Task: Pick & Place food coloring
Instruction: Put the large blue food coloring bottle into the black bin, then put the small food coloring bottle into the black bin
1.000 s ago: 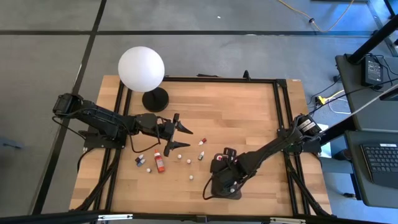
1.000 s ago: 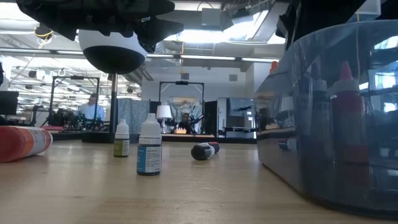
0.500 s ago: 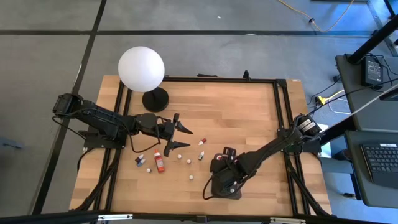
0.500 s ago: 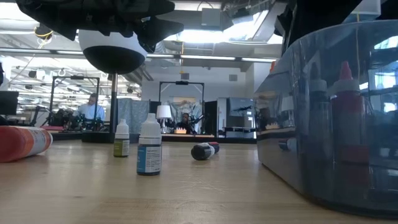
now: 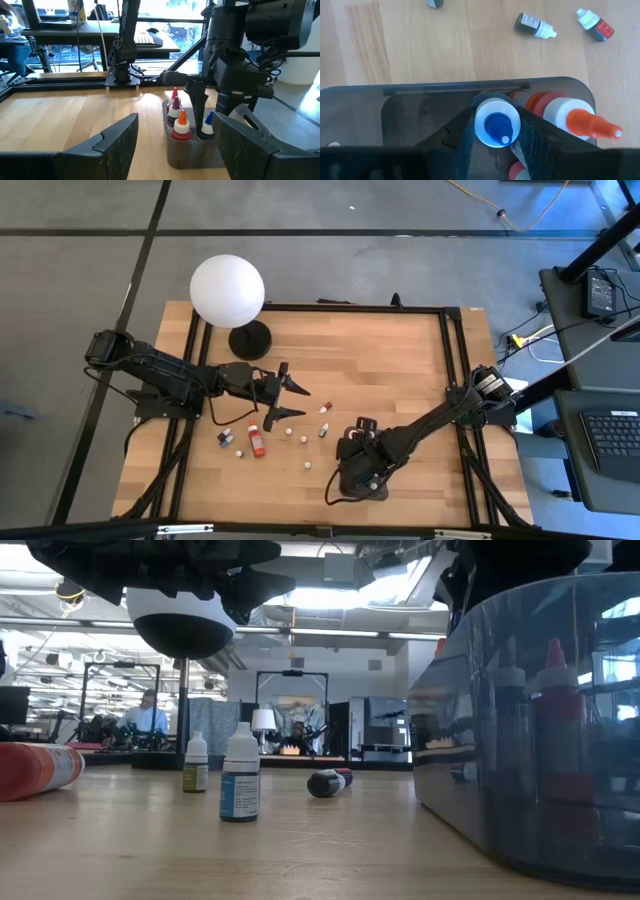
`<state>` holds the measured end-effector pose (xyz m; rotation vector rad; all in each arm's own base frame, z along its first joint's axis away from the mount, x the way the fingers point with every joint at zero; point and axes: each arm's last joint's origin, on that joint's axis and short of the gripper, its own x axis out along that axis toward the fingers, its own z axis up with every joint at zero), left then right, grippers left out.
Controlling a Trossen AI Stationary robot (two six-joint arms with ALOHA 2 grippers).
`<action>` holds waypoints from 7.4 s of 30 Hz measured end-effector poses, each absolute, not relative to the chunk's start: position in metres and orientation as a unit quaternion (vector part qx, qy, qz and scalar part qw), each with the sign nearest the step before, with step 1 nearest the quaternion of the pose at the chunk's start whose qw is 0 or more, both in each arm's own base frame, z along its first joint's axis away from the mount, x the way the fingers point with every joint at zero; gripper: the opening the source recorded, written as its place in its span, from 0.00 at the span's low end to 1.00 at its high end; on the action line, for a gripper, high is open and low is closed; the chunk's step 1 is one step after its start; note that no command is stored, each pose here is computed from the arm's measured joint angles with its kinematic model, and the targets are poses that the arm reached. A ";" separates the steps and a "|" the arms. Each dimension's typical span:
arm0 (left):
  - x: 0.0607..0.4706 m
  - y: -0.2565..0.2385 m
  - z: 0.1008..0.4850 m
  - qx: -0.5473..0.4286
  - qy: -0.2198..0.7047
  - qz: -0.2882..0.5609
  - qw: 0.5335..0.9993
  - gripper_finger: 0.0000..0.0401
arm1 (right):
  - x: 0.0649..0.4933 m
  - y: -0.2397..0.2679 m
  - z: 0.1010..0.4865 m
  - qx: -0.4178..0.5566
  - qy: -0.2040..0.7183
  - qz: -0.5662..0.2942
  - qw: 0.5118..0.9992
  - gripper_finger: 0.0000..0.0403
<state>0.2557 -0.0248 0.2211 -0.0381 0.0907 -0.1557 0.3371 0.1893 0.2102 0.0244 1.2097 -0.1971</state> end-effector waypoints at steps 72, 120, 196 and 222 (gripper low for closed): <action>0.269 -0.037 0.241 -0.044 0.237 0.089 0.967 0.63 | 0.138 0.127 0.243 0.057 0.296 -0.219 0.928 0.56; 0.341 -0.035 0.088 -0.039 0.300 0.116 0.946 0.35 | 0.141 0.127 0.228 0.044 0.308 -0.208 0.927 0.56; 0.364 0.019 0.236 -0.104 0.792 0.088 0.595 0.16 | 0.148 0.132 0.220 0.017 0.292 -0.231 0.928 0.56; 0.387 0.019 0.162 -0.099 0.844 0.051 0.525 0.17 | 0.157 0.142 0.199 -0.021 0.319 -0.239 0.917 0.56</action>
